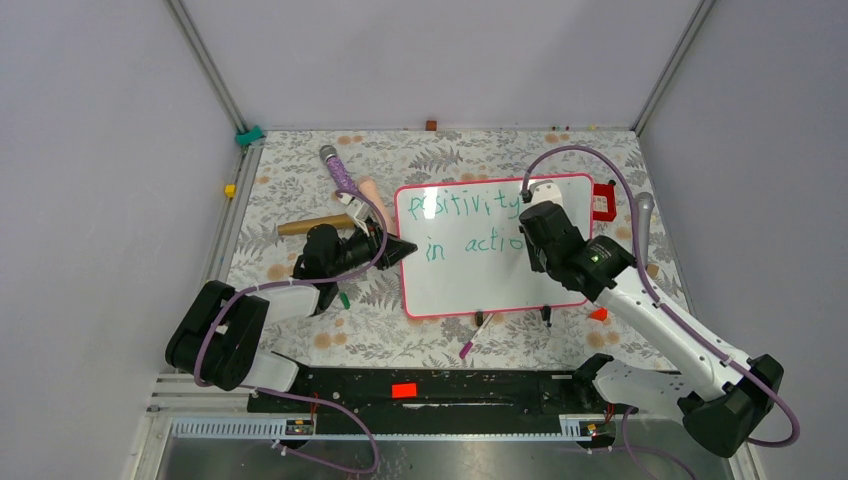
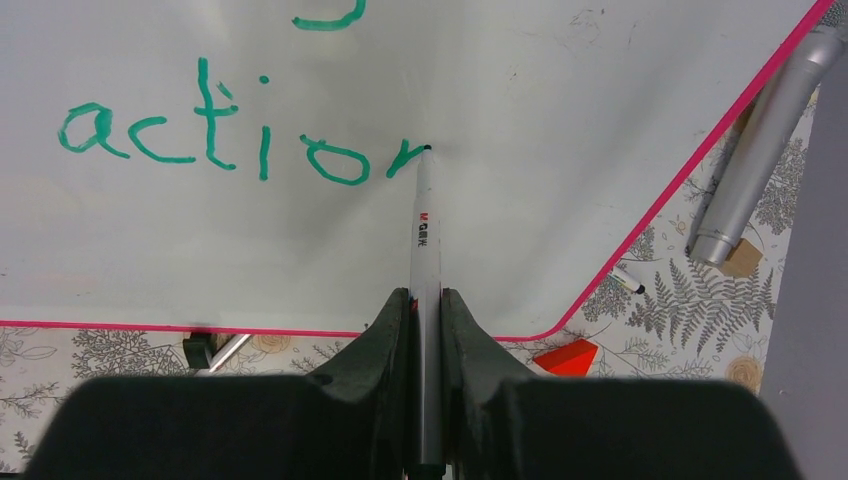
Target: Write a sentence on the whiteboard
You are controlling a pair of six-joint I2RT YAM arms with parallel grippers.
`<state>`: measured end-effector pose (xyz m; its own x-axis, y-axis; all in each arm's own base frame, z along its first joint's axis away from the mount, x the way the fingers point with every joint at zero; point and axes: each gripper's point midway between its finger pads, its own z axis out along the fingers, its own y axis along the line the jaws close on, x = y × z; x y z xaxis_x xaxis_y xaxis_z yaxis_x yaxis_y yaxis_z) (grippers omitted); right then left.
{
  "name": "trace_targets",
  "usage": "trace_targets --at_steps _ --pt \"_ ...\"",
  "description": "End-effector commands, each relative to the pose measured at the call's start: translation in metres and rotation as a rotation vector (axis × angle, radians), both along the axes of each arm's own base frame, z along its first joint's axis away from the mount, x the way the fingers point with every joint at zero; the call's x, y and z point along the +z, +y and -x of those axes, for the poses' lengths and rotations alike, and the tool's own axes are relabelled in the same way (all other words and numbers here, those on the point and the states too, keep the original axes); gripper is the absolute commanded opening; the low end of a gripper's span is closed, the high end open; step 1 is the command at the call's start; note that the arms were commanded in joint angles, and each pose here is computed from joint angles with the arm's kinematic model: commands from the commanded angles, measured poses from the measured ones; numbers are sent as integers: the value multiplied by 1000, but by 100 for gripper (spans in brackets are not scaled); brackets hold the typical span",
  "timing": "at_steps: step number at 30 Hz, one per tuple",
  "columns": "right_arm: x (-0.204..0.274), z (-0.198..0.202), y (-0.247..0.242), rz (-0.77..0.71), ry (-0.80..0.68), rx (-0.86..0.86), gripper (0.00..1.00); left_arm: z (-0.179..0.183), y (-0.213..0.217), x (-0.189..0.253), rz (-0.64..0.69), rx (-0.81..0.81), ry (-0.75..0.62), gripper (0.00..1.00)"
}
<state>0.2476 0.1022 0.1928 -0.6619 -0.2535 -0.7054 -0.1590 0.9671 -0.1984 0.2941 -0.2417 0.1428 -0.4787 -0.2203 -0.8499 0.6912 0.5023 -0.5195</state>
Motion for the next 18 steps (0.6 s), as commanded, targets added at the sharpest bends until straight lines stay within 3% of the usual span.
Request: trace_targets --at_steps 1,18 --pt "14 -10 -10 7 -64 -45 0 -28 24 -11 -120 160 -114 0" --pt "-20 10 -3 -30 70 -5 0 -28 24 -11 -119 162 -114 0"
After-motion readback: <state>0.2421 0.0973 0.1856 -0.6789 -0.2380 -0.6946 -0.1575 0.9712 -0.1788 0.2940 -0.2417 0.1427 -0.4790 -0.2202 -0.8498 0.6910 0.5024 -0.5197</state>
